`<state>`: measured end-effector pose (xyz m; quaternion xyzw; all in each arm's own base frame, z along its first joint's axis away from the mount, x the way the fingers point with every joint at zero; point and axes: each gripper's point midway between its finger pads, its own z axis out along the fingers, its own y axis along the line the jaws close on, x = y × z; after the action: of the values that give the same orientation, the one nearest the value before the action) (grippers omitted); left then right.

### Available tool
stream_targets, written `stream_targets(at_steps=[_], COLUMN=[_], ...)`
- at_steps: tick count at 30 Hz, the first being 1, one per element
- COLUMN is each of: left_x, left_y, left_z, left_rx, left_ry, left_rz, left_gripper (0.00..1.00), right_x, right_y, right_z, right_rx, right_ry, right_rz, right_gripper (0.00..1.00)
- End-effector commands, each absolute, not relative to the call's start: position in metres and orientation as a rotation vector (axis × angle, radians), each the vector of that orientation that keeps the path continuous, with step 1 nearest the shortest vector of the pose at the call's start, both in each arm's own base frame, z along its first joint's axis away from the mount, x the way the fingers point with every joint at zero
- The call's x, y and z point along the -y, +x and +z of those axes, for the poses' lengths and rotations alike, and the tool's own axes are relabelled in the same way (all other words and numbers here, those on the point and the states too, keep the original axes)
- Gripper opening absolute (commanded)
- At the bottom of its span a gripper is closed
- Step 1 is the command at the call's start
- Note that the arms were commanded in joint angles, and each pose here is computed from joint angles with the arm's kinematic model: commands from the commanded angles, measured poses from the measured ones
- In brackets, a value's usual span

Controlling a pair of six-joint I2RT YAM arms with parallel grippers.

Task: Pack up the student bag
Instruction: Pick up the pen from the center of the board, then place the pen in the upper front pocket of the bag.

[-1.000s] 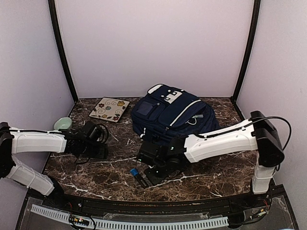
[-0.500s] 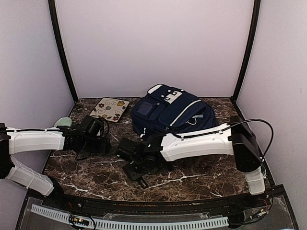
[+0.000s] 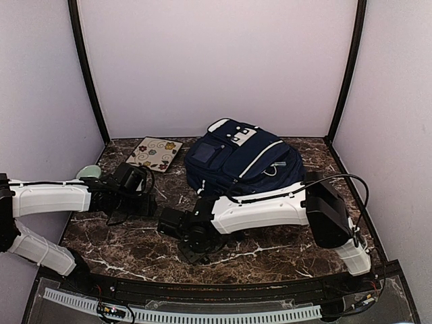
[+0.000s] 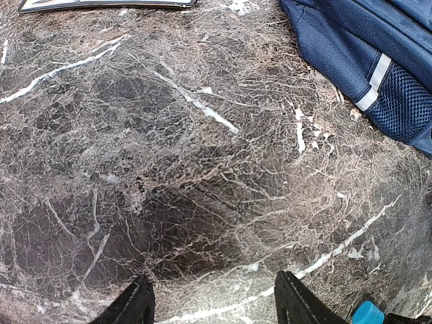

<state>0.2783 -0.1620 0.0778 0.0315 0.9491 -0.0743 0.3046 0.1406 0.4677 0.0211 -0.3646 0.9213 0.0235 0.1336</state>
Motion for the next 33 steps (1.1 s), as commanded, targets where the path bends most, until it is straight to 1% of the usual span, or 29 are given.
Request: stream_targets(at_steps=[1, 2, 4, 7, 11, 13, 16, 18, 20, 22, 25, 26, 28, 29, 30, 33], left_x=[0.165, 0.165, 0.166, 0.167, 0.177, 0.189, 0.221, 0.253, 0.288, 0.323, 0.377, 0.398, 0.432, 0.445, 0.457, 0.483], left_y=[0.281, 0.281, 0.281, 0.282, 0.284, 0.288, 0.294, 0.297, 0.299, 0.303, 0.312, 0.315, 0.315, 0.319, 0.322, 0.34], left_z=[0.083, 0.083, 0.084, 0.087, 0.098, 0.111, 0.146, 0.177, 0.199, 0.212, 0.212, 0.221, 0.218, 0.215, 0.213, 0.211], left_rx=[-2.499, -2.498, -2.499, -2.492, -2.475, -2.439, -2.307, -2.183, -2.087, -2.036, -1.992, -1.94, -1.868, -1.835, -1.82, -1.801], left_ry=[0.105, 0.109, 0.117, 0.128, 0.165, 0.211, 0.347, 0.484, 0.607, 0.704, 0.87, 0.927, 1.052, 1.104, 1.129, 1.151], left_rz=[-0.209, -0.21, -0.214, -0.22, -0.27, -0.323, -0.394, -0.404, -0.42, -0.461, -0.445, -0.426, -0.355, -0.309, -0.278, -0.199], left_gripper=[0.64, 0.64, 0.64, 0.64, 0.64, 0.62, 0.58, 0.58, 0.59, 0.62, 0.71, 0.74, 0.78, 0.81, 0.82, 0.83], right_x=[-0.453, -0.455, -0.459, -0.468, -0.478, -0.474, -0.458, -0.429, -0.392, -0.35, -0.28, -0.26, -0.22, -0.203, -0.199, -0.197], right_y=[0.132, 0.132, 0.134, 0.138, 0.144, 0.151, 0.17, 0.184, 0.207, 0.229, 0.264, 0.271, 0.286, 0.293, 0.294, 0.3], right_z=[0.001, 0.004, 0.016, 0.043, 0.102, 0.135, 0.198, 0.24, 0.262, 0.272, 0.273, 0.273, 0.266, 0.252, 0.243, 0.226], right_rx=[-2.726, -2.719, -2.691, -2.632, -2.513, -2.442, -2.29, -2.187, -2.119, -2.068, -2.026, -2.004, -1.975, -1.986, -2.022, -2.039], right_ry=[-1.103, -1.104, -1.098, -1.076, -1.013, -0.952, -0.808, -0.687, -0.552, -0.435, -0.245, -0.192, -0.078, -0.031, 0.146, 0.206], right_rz=[-0.001, 0.014, 0.059, 0.175, 0.443, 0.59, 0.846, 0.975, 1.023, 1.005, 0.922, 0.9, 0.837, 0.799, 0.939, 1.043], right_gripper=[0.16, 0.11, 0.06, 0.04, 0.0, 0.0, 0.0, 0.0, 0.0, 0.0, 0.0, 0.0, 0.0, 0.0, 0.0, 0.0])
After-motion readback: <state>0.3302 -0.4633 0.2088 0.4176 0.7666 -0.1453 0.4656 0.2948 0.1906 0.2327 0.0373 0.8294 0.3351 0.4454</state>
